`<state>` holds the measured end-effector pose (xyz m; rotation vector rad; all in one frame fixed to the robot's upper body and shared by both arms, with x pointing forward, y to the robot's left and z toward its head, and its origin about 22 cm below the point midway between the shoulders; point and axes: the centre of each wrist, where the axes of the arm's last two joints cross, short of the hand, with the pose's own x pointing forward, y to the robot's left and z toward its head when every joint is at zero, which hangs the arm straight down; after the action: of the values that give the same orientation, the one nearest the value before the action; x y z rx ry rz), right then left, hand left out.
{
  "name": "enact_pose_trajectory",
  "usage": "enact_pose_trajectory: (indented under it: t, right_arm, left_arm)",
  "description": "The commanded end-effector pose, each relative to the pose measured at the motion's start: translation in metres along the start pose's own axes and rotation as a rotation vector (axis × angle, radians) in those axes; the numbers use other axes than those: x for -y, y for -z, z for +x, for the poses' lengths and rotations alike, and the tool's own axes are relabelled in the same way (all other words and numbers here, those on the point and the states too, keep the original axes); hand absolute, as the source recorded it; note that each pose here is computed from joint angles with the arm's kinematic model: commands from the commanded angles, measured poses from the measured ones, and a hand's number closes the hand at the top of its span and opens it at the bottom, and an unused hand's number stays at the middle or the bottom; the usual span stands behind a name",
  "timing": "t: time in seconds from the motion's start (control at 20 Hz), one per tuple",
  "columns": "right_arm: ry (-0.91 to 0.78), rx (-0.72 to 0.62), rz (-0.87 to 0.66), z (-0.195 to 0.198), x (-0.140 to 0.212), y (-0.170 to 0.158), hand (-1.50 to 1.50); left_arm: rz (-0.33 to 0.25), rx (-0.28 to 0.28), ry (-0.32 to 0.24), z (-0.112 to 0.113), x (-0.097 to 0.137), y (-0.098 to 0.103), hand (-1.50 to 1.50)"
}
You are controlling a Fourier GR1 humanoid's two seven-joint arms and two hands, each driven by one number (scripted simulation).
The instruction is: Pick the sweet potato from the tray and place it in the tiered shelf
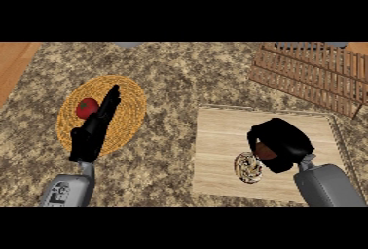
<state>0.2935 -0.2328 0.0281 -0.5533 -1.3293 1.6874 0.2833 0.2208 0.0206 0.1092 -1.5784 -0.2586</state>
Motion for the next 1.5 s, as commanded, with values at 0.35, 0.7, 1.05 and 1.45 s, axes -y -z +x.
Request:
enact_pose_trajectory:
  t: [0.35, 0.7, 1.05, 1.45]
  right_arm:
    - [0.373, -0.591, -0.185, 0.024, -0.006, 0.025, 1.50]
    - [0.647, -0.805, -0.556, 0.050, 0.062, 0.042, 1.50]
    - [0.703, -0.802, -0.896, 0.130, 0.126, 0.070, 1.50]
    - [0.546, -0.960, -1.051, 0.178, 0.167, 0.067, 1.50]
  left_arm:
    - [-0.008, -0.008, 0.004, -0.004, 0.001, -0.005, 0.00]
    - [-0.039, 0.021, -0.006, -0.001, 0.014, 0.004, 0.00]
    - [-0.051, 0.001, -0.001, -0.007, 0.018, 0.008, 0.00]
    - [-0.003, -0.015, -0.001, -0.011, -0.003, 0.003, 0.00]
